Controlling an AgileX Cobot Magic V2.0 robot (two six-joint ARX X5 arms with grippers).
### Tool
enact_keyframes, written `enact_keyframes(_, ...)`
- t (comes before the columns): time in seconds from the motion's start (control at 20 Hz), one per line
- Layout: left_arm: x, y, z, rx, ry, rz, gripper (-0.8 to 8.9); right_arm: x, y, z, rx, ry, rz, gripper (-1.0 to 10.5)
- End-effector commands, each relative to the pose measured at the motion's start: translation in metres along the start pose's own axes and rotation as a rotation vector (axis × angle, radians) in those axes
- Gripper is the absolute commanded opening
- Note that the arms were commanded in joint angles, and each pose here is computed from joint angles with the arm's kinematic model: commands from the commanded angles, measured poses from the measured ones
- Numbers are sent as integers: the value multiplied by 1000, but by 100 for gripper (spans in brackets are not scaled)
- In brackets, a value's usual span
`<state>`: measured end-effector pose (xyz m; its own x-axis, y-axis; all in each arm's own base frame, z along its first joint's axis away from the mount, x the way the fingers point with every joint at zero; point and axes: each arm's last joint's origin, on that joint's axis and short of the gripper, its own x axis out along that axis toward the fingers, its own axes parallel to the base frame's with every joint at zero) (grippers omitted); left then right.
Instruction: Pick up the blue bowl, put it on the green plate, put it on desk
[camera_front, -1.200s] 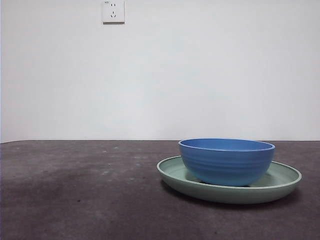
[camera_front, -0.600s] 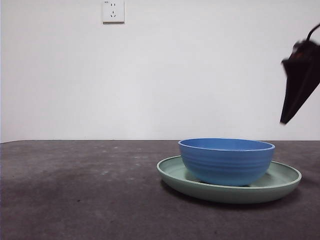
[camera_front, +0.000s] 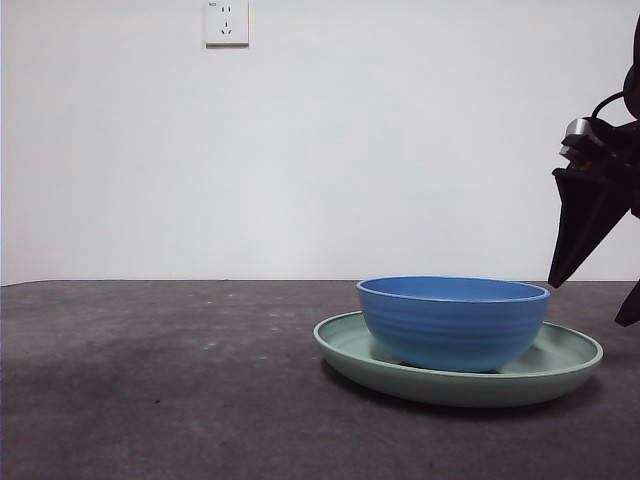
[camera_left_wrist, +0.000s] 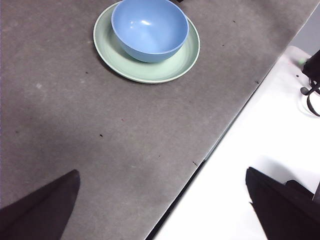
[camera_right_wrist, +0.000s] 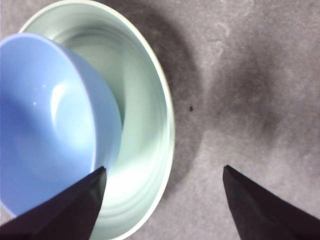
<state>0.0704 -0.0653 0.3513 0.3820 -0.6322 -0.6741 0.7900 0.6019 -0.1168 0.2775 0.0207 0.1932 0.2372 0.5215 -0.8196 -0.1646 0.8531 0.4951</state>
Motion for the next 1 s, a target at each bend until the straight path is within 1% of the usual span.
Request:
enact_keyframes(0.05,-2,-1,4,6,-21,-6,531,8,-3,5,-9,15,1,356)
enact_keyframes(0.3,-2,-1,4,6,-22,-6,531,22,-10,8,0,36,15,351)
enact_keyframes(0.45,-2,-1,4,6,-22,-6,531,31,-12,10,-3,48,26,292)
enact_keyframes(0.6,-2,-1,4,6,-21,-6,531,36,-11,11,-14,47,69,243)
enact_keyframes(0.7,-2,-1,4,6,-21,-6,531,39,-11,12,-16,46,70,203)
enact_keyframes(0.85,-2,-1,4,6,-21,-6,531,45,-13,11,-2,66,68,199)
enact_keyframes(0.9,-2,-1,4,6,-21,-6,531,46,-13,11,-1,68,68,168)
enact_keyframes(1.0,-2,-1,4,6,-21,-6,531,46,-13,12,-5,61,68,32)
